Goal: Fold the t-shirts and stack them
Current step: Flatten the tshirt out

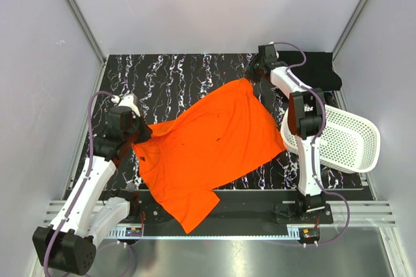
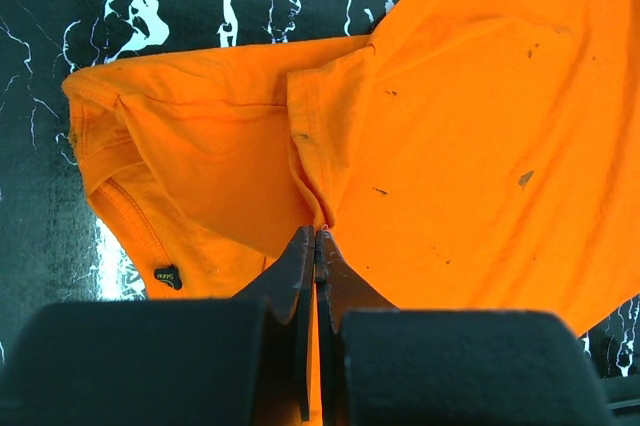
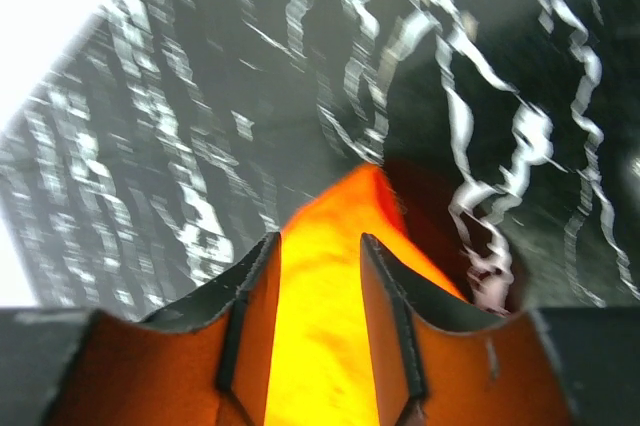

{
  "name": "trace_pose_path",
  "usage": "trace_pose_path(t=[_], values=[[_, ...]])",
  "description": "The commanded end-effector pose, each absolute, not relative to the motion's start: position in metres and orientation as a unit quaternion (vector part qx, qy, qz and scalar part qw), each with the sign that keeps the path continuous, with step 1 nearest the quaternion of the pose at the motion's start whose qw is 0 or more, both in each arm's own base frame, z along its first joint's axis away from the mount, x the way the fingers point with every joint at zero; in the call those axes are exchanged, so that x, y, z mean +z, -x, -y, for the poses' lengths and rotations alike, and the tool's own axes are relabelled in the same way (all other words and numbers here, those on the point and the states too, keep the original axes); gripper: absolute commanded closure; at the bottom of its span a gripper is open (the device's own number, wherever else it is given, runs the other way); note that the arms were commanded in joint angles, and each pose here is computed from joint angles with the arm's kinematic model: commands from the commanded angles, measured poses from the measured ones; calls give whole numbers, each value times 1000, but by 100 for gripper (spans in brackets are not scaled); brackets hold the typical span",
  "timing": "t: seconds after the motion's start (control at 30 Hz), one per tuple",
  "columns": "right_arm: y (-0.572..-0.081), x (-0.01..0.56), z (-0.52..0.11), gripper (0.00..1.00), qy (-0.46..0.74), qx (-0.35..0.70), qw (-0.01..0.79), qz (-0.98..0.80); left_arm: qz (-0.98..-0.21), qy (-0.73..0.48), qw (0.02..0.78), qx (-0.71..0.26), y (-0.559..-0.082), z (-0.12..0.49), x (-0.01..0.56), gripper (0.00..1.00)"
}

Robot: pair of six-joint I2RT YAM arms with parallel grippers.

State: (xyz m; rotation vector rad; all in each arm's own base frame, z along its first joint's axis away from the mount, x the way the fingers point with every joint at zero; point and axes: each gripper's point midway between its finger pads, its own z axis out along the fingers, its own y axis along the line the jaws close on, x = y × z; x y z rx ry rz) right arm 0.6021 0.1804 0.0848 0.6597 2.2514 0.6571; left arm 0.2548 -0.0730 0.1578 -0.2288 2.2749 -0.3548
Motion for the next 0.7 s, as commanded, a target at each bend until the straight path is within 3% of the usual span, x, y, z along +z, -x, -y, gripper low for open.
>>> trace_pose_path(t=[0.0,0.13,0.27,0.43,0.57,0.67], values=[[-585,73,-182,55,-221,231,323,-891,-877,75,449,-154,-262,76,196,100],[-565,63,-191,55,-176,236,290,-911,-876,72,452,-153,-260,75,201,100],[-524,37,-181,59,-167,172,235,-942,-875,72,449,-164,-257,79,200,100],[-462,11,-155,70,-177,99,189,-961,-872,73,460,-151,-252,72,206,100],[-424,17,-145,83,-178,82,186,-963,-869,76,473,-121,-251,60,214,100],[-412,36,-158,82,-143,114,222,-958,-867,79,478,-116,-251,58,218,100]])
